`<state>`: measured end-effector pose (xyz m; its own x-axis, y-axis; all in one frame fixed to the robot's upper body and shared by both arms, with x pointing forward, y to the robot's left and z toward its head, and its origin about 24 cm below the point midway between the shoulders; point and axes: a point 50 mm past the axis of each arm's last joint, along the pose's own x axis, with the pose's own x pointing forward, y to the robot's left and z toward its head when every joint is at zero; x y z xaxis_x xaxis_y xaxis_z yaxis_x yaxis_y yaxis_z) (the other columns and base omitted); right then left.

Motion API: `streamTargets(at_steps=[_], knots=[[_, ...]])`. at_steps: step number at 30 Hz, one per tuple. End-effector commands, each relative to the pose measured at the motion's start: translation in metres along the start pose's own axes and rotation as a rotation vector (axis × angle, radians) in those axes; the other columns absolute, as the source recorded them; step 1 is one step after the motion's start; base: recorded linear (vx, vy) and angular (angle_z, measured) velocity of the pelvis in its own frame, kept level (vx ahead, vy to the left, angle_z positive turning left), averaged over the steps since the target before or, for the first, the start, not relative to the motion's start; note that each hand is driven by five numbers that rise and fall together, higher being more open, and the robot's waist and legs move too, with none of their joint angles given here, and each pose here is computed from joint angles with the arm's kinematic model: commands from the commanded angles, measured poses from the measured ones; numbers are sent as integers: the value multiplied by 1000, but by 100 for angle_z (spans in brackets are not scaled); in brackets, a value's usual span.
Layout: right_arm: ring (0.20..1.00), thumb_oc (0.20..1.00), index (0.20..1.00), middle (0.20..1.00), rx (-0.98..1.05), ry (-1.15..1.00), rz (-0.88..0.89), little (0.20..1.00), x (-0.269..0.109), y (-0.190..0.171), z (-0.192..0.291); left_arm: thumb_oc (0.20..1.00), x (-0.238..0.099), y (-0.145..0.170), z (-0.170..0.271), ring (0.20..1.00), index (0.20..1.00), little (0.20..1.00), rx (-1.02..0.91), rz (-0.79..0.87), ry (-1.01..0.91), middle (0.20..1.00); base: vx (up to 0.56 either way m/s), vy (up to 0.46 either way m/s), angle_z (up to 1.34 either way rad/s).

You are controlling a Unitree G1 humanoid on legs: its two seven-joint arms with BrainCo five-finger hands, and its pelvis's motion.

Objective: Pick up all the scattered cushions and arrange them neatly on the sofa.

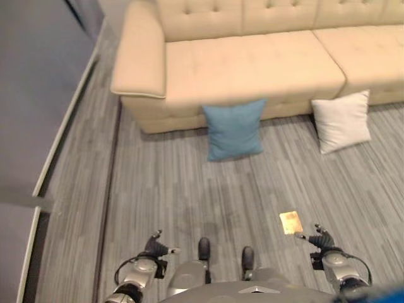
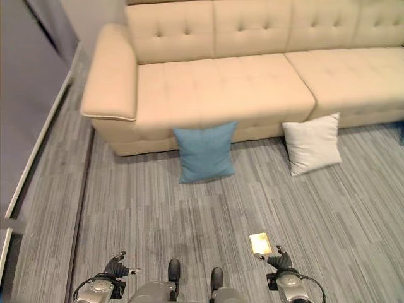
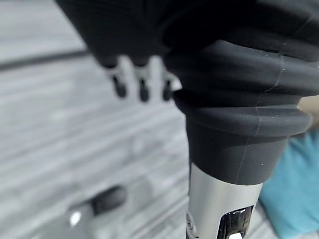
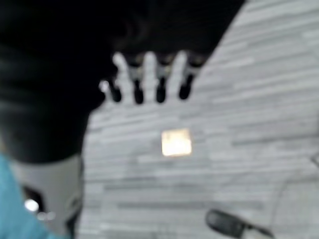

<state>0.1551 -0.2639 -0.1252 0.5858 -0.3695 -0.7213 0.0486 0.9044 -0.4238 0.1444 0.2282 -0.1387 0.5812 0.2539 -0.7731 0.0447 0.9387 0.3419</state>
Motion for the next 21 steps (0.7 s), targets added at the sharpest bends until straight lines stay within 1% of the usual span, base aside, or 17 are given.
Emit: streamTargets(at_steps=[1,7,10,13,15,17,21], knots=[[1000,1000,1000,1000,-49,-64,-11,1000,3,-5,16,1000,3,18,9,1000,1000,1000,31,53,-43,1000,142,107,-21],[1000,1000,1000,1000,-109,-116,-8,1000,6,-7,32,1000,3,19,6,1000,1000,1000,31,55,-30,1000,255,-78,-12],[1000,1000,1000,1000,-114,-118,-13,1000,6,-10,32,1000,3,19,5,1000,1000,1000,35,54,-25,1000,260,-137,-2],[1000,1000,1000,1000,-117,-108,-8,1000,4,-11,25,1000,2,14,2,1000,1000,1000,36,40,-13,1000,251,-198,40],[1000,1000,1000,1000,-111,-100,-8,1000,4,-11,22,1000,3,9,3,1000,1000,1000,29,25,-16,1000,177,-259,62],[1000,1000,1000,1000,-95,-121,-24,1000,4,-15,26,1000,5,7,15,1000,1000,1000,27,16,-53,1000,71,-260,50],[1000,1000,1000,1000,-77,-107,-47,1000,4,-22,24,1000,6,2,22,1000,1000,1000,28,1,-66,1000,115,-222,-8]])
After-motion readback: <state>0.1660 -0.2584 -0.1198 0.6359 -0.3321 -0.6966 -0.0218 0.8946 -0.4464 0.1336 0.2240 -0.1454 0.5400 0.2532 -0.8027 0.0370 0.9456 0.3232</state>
